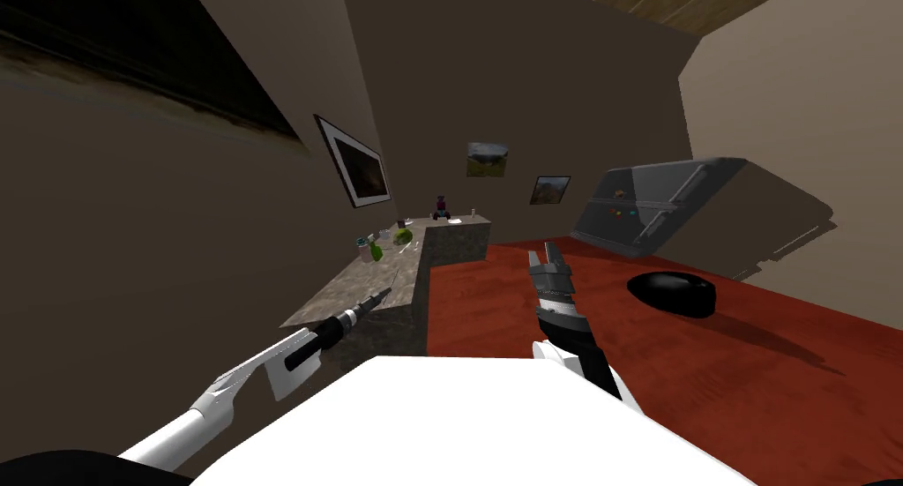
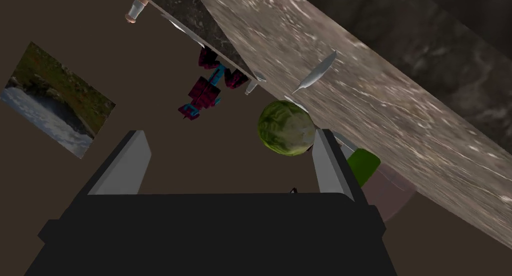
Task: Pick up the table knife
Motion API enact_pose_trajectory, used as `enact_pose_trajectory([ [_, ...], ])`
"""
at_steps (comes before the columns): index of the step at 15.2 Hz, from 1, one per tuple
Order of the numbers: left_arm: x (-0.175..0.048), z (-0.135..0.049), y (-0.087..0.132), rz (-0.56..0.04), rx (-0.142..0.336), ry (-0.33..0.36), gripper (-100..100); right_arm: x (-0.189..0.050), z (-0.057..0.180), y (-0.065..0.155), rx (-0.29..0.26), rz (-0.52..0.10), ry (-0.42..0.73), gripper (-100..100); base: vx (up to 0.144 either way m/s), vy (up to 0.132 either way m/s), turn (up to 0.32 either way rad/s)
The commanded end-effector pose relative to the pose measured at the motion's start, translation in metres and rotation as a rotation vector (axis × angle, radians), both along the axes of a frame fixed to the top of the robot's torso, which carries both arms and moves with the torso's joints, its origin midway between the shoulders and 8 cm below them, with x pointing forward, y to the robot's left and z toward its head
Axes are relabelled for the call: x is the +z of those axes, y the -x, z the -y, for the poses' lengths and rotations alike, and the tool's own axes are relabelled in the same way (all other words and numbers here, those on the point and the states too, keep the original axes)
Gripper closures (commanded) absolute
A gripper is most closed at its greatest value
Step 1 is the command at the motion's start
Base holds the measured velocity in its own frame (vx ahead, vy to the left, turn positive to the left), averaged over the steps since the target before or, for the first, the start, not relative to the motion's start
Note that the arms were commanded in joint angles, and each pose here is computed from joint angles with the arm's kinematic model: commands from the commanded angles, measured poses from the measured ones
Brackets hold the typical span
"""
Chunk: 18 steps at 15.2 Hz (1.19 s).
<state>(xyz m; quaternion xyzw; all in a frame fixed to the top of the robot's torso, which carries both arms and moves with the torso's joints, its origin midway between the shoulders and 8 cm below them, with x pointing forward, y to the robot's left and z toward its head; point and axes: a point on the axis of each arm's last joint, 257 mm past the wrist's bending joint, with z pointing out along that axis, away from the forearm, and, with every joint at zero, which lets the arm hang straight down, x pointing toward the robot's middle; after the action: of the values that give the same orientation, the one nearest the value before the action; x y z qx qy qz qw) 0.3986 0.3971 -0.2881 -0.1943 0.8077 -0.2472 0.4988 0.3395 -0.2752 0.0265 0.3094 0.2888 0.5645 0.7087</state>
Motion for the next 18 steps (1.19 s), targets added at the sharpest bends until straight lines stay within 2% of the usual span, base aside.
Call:
enact_pose_trajectory([
  [1, -0.018, -0.033, 0.009, -0.065, 0.035, -0.070, -100, 0.000, 0.000, 0.000, 0.000, 0.000, 0.000, 0, 0.052, -0.112, -0.307],
  [3, -0.016, -0.037, 0.009, -0.067, 0.031, -0.085, -100, 0.000, 0.000, 0.000, 0.000, 0.000, 0.000, 0, 0.041, -0.085, -0.124],
  [4, -0.023, -0.057, 0.014, -0.101, 0.049, -0.126, -100, 0.000, 0.000, 0.000, 0.000, 0.000, 0.000, 0, 0.032, -0.058, -0.130],
  [5, -0.022, -0.057, 0.013, -0.101, 0.048, -0.129, -100, 0.000, 0.000, 0.000, 0.000, 0.000, 0.000, 0, 0.026, -0.055, -0.149],
  [6, -0.029, -0.076, 0.019, -0.133, 0.069, -0.161, -100, 0.000, 0.000, 0.000, 0.000, 0.000, 0.000, 0, 0.024, -0.066, -0.210],
  [7, -0.027, -0.078, 0.019, -0.134, 0.066, -0.172, -100, 0.000, 0.000, 0.000, 0.000, 0.000, 0.000, 0, 0.023, -0.062, -0.164],
  [8, -0.031, -0.098, 0.024, -0.165, 0.085, -0.211, -100, 0.000, 0.000, 0.000, 0.000, 0.000, 0.000, 0, 0.024, -0.067, -0.171],
  [9, -0.031, -0.099, 0.024, -0.165, 0.084, -0.213, -100, 0.000, 0.000, 0.000, 0.000, 0.000, 0.000, 0, 0.032, -0.061, -0.154],
  [10, -0.034, -0.119, 0.031, -0.196, 0.103, -0.253, -100, 0.000, 0.000, 0.000, 0.000, 0.000, 0.000, 0, 0.033, -0.068, -0.203],
  [11, -0.034, -0.119, 0.031, -0.196, 0.103, -0.253, -100, 0.000, 0.000, 0.000, 0.000, 0.000, 0.000, 0, 0.032, -0.071, -0.157],
  [13, -0.040, -0.156, 0.045, -0.254, 0.142, -0.322, -100, 0.000, 0.000, 0.000, 0.000, 0.000, 0.000, 0, 0.050, -0.084, -0.216],
  [14, -0.039, -0.157, 0.045, -0.254, 0.141, -0.326, -100, 0.000, 0.000, 0.000, 0.000, 0.000, 0.000, 0, 0.043, -0.081, -0.172],
  [18, -0.044, -0.220, 0.078, -0.358, 0.210, -0.442, -100, 0.000, 0.000, 0.000, 0.000, 0.000, 0.000, 0, 0.048, -0.081, -0.223],
])
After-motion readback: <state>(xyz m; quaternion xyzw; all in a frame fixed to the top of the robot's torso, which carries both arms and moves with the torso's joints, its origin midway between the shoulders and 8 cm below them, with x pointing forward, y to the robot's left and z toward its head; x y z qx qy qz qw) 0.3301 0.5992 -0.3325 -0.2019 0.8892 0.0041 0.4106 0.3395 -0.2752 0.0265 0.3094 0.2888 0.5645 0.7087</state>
